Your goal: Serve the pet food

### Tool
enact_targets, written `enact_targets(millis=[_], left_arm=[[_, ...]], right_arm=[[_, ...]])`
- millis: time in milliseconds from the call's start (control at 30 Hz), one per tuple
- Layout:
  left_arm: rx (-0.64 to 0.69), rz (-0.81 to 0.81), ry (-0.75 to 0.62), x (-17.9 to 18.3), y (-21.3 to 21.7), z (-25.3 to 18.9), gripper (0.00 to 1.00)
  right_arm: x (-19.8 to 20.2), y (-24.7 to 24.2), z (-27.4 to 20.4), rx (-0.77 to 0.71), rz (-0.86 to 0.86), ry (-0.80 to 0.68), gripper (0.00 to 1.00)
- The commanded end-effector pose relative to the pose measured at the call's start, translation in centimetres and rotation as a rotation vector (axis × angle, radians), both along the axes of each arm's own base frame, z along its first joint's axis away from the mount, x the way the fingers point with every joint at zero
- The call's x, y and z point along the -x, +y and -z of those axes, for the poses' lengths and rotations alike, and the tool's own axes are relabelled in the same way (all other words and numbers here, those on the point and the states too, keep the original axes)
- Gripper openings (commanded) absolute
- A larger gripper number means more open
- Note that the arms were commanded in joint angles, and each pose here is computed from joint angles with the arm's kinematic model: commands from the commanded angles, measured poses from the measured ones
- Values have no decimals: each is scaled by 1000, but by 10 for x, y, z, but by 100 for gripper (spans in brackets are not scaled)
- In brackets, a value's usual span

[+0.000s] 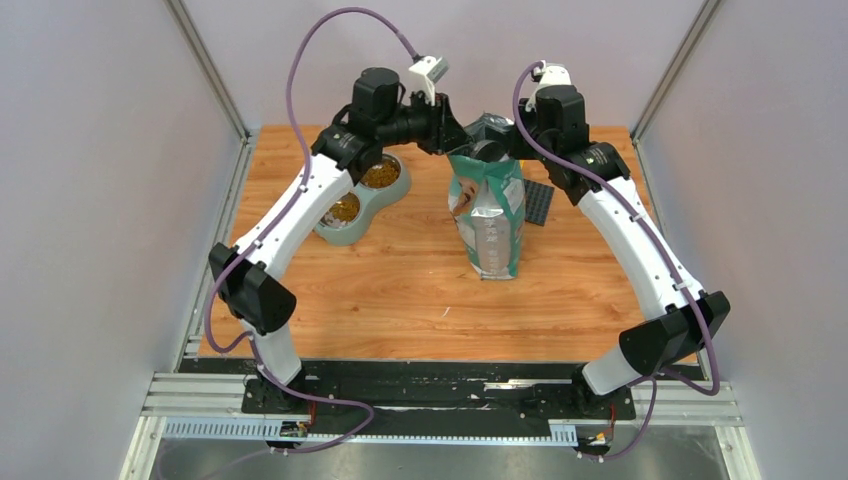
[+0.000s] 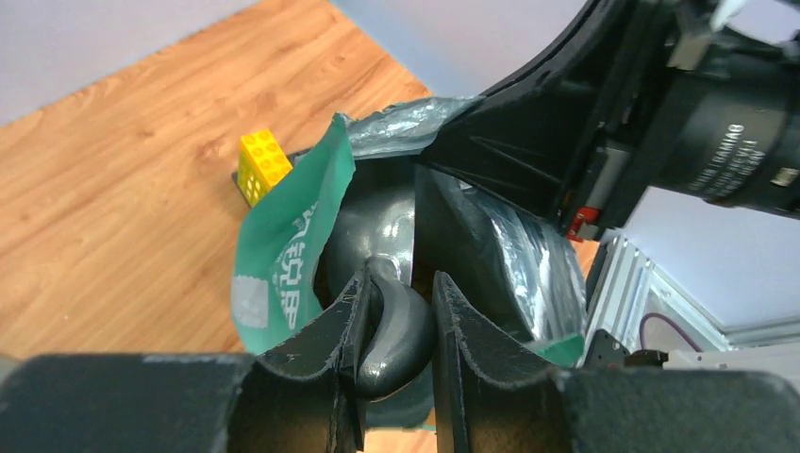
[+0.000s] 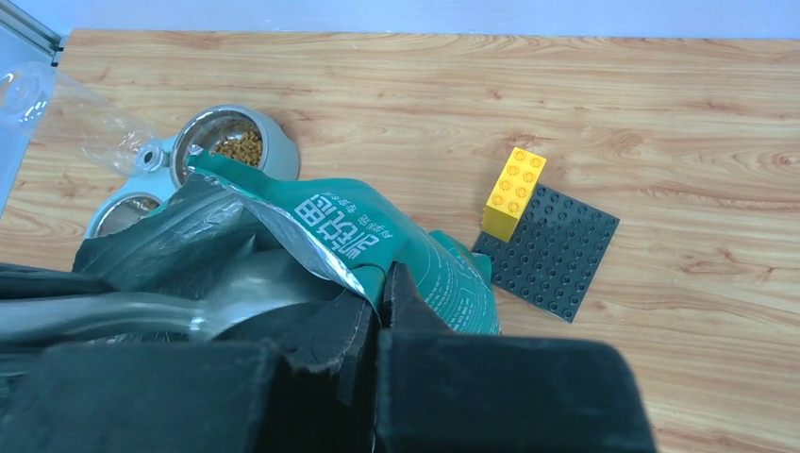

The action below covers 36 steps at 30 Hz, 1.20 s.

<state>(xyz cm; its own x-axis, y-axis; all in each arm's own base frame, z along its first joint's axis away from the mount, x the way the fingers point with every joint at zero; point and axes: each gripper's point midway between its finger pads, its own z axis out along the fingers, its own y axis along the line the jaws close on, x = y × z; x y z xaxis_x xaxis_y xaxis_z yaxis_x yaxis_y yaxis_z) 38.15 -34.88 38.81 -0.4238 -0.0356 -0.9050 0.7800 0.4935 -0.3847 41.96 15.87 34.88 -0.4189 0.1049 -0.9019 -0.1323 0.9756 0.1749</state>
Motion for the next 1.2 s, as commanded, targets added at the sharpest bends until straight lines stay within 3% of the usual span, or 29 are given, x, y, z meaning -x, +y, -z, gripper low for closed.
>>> enact_targets(millis=[0,367,667,833,967,1167], left_arm=[[-30,-59,-47,-12,-1,-10,0],[-157,-41,-14,-24,-24,48,0],[-226,5,185,-16,-33,92,0],[-146,87,293,0,-39,79,0],[27,133,444,4,-33,54,0],[180,158,432,6,-13,1,0]], right_arm=[[-1,1,-46,-41,-7,-143,0],[-6,6,-41,-18,-20,-141,0],[-8,7,-40,-11,-22,-142,0],[-8,6,-39,-6,-17,-144,0],[-9,4,-40,-2,-11,-147,0],[-10,2,-40,3,0,-148,0]])
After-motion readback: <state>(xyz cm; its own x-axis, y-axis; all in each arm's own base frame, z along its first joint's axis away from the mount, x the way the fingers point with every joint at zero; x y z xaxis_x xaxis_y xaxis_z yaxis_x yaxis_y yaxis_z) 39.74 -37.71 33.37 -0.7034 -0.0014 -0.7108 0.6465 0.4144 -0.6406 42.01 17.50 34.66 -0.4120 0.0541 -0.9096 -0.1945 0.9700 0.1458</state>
